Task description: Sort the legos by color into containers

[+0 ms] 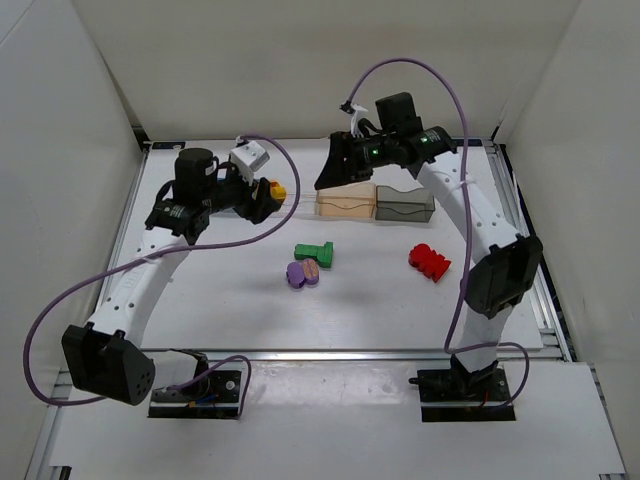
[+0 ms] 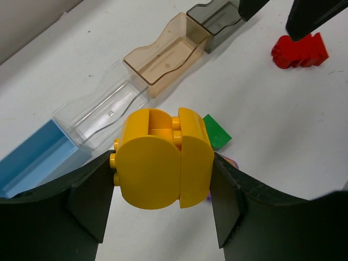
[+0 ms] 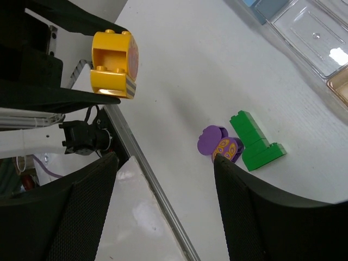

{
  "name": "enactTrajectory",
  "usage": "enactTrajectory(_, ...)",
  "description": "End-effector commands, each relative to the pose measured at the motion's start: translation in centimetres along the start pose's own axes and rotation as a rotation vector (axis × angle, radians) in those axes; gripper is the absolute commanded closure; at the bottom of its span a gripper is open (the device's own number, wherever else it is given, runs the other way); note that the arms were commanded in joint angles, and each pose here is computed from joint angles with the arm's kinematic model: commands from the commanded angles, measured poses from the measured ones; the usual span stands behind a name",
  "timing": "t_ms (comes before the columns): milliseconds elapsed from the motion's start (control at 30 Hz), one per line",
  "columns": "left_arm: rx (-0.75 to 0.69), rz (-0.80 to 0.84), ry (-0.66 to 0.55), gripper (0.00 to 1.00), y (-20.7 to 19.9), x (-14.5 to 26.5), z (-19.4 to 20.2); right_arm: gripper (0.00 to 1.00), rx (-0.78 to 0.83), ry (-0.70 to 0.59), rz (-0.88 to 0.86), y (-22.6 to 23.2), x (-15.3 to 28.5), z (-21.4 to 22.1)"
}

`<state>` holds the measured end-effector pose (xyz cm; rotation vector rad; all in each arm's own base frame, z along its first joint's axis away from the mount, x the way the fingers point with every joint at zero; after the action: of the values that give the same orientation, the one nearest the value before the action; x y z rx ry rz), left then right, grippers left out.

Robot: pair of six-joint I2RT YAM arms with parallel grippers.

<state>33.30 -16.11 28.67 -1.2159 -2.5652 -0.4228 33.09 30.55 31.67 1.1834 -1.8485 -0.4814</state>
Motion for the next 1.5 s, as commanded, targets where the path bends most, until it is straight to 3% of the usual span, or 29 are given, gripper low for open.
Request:
enactTrajectory(0, -0.103, -0.104, -0.032, 0.85, 1.3, 0.9, -2.3, 0.25, 0.024, -0.021, 0.003, 1.0, -0.7, -1.0)
enactTrajectory(333, -0.141, -0.031, -0.077, 0.85, -0.8, 0.0, -3.5, 0.24, 0.046, -0.009, -0.067, 2.5, -2.7, -1.6)
enactTrajectory(1200, -0.104, 0.007, -0.102, 0.85, -1.2, -2.1, -4.4, 0.20, 0.049, 0.041, -0.158, 4.6, -6.0, -0.8)
enactTrajectory(1300, -0.118, 0.010, -0.105, 0.84, -1.3, -2.2, -4.5, 0.22, 0.040, 0.046, -0.161, 4.3, -6.4, -0.8)
enactTrajectory(1467, -0.122, 0.003, -0.103, 0.84, -1.3, -2.3, -4.5, 0.40, 0.025, 0.053, -0.171, 4.3, -6.6, -0.8)
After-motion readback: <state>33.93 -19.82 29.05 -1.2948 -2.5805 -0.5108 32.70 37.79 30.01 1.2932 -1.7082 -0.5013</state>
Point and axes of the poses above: each gripper's point midway between its finger pads, its own x axis back along the fingers, its own y axis along the line the jaws close on, z = x × y, the point moved 2 cm from there along x, back along the fingers, and after that the axes turned 9 degrees about -x, right-handed, at the moved point
